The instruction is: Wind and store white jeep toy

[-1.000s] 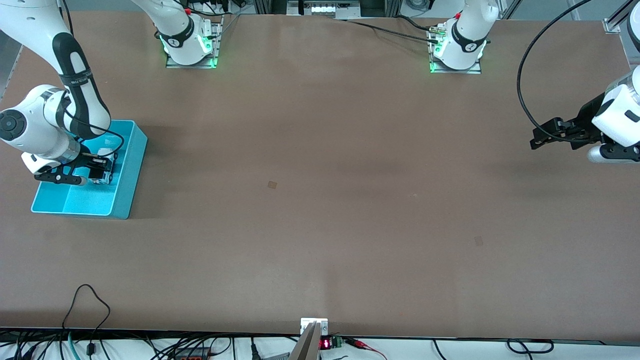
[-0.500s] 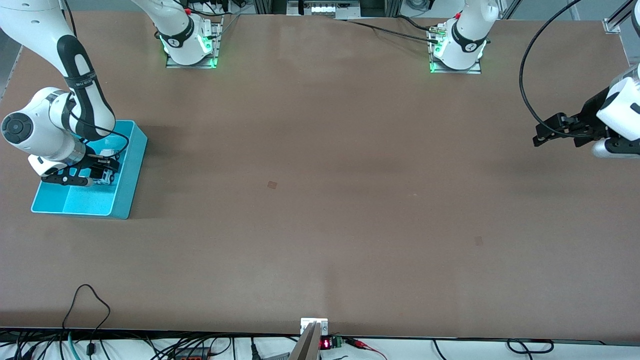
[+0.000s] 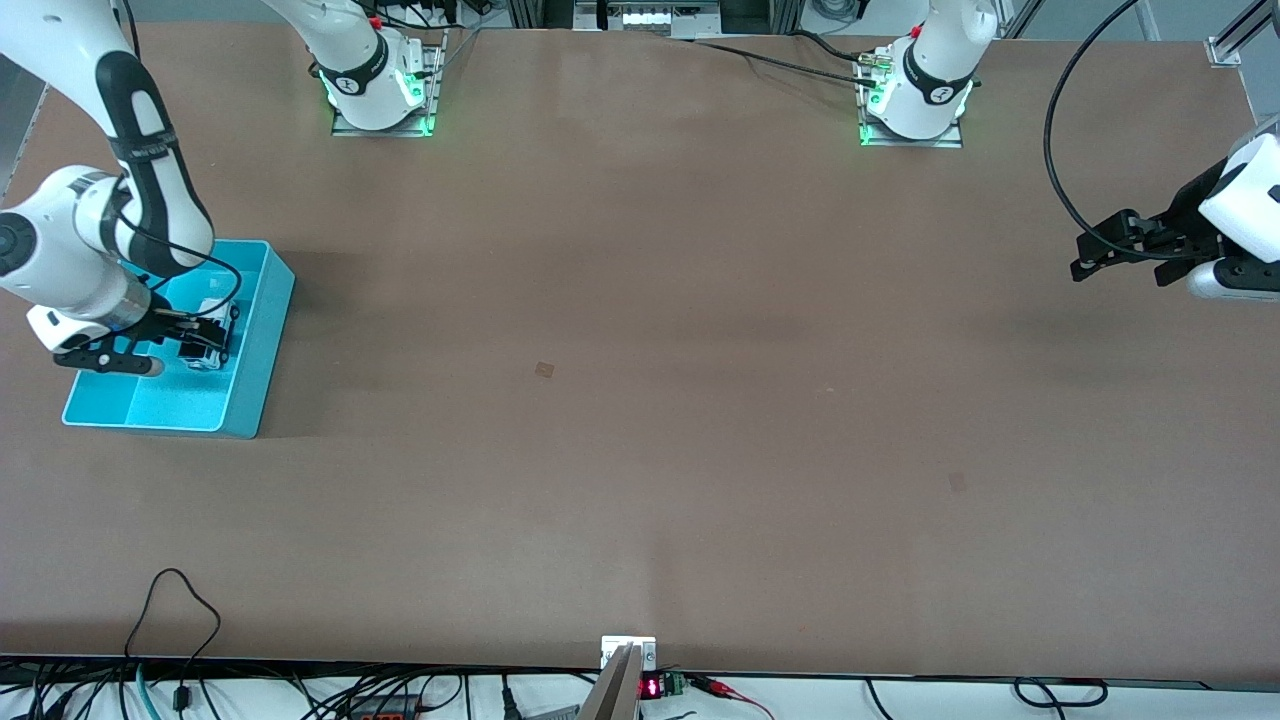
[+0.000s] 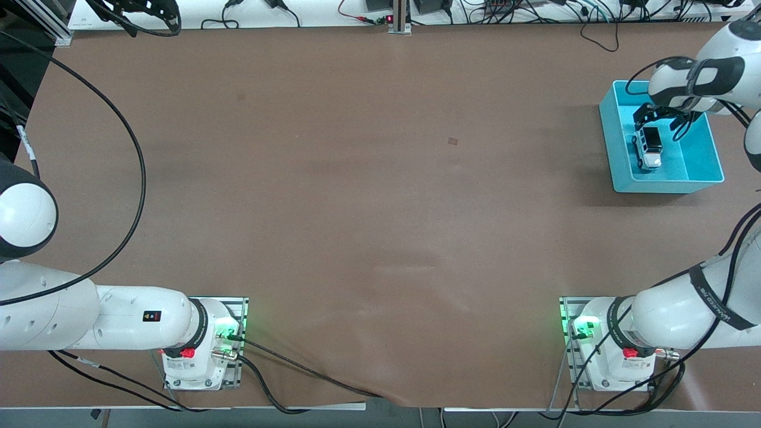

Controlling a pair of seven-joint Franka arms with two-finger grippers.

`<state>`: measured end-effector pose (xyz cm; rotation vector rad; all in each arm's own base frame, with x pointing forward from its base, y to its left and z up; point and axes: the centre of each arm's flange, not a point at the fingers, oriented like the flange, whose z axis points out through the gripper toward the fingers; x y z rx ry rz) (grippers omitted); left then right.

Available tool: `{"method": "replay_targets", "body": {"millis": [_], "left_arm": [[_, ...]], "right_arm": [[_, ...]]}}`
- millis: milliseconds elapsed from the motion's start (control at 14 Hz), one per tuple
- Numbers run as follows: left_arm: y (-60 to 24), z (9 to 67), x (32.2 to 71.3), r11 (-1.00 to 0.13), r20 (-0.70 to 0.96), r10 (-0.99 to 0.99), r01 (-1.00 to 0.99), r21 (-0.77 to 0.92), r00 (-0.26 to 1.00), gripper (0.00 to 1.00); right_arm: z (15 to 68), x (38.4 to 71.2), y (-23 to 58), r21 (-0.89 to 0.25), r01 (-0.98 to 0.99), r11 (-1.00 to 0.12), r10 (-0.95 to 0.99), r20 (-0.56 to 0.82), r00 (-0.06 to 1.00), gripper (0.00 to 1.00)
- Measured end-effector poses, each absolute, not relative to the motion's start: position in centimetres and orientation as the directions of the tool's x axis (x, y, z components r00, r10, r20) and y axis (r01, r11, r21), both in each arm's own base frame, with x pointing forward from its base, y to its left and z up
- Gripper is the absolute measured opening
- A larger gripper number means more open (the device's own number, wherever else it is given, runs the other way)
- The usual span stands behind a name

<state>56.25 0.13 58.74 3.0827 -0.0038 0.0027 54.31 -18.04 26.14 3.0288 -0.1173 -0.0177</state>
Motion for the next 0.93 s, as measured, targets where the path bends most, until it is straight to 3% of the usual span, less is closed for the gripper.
{"method": "replay_targets", "body": {"millis": [429, 929], "left_arm": [[0.1, 58.7, 55.6, -0.998, -0.006, 0.026, 0.026, 0.059, 1.000, 1.00], [0.1, 58.8, 53.6, -0.998, 0.021, -0.002, -0.003, 0.060, 1.000, 1.00]], "right_arm": [[40.4, 59.0, -18.0, 0.074, -0.074, -0.995, -0.075, -0.007, 0.997, 1.00], [50.9, 56.5, -14.8, 0.002, -0.032, -0.999, -0.032, -0.048, 0.998, 1.00]]}}
